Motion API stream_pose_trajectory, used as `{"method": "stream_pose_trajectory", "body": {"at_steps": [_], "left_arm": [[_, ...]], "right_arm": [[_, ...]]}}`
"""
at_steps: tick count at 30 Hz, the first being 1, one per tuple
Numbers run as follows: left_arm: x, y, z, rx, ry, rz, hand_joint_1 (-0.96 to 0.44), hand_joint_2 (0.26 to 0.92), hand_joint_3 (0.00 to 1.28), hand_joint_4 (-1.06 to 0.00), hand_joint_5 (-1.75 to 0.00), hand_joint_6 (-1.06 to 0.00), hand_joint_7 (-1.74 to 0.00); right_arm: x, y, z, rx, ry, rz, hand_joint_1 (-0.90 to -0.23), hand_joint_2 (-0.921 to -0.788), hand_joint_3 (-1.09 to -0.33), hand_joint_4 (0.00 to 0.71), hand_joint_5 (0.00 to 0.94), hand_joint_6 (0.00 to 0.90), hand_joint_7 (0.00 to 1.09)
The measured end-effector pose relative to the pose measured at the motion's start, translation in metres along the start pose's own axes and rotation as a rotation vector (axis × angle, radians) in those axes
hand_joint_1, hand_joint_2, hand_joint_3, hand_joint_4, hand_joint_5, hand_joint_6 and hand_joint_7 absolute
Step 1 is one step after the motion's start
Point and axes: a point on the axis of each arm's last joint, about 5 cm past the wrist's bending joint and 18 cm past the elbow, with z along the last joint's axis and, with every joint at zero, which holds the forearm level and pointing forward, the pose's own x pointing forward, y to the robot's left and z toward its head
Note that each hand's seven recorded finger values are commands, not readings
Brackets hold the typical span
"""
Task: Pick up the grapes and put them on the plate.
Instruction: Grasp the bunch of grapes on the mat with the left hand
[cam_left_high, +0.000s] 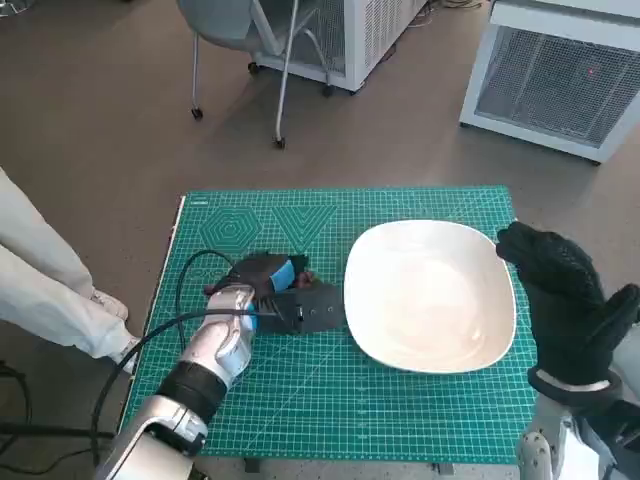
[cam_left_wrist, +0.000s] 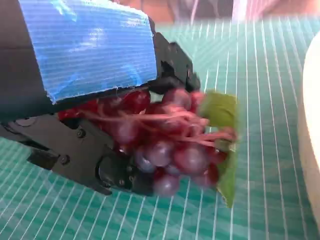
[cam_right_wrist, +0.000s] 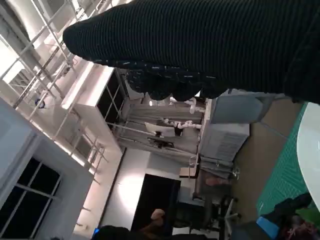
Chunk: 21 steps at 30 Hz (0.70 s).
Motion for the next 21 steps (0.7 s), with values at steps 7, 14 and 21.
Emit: {"method": "stream_pose_trajectory", "body": {"at_steps": [7, 14, 21], "left_arm": [[0.0002, -0.0057, -0.0007, 0.034, -0.011, 0.036, 0.09, 0.906, 0.37, -0.35, -1.53, -0.48, -1.09], [0.0009, -0.0052, -0.0013, 0.037, -0.005, 0.031, 0.01, 0.920, 0.31, -0.40, -1.56, -0.40, -1.29], [0.0014, -0.0049, -0.0021, 0.022, 0.000, 0.020, 0.00, 0.921, 0.31, -0.38, -1.49, -0.38, -1.42]], "right_arm": [[-0.0002, -0.0004, -0.0002, -0.001, 0.000, -0.002, -0.391, -0.921, -0.581, 0.501, 0.336, 0.232, 0.81], [0.0001, -0.0006, -0.0007, -0.004, -0.003, -0.004, -0.390, -0.921, -0.581, 0.502, 0.336, 0.236, 0.81], [0.0006, -0.0006, -0.0011, -0.004, -0.005, -0.004, -0.389, -0.921, -0.581, 0.502, 0.336, 0.237, 0.81]]}}
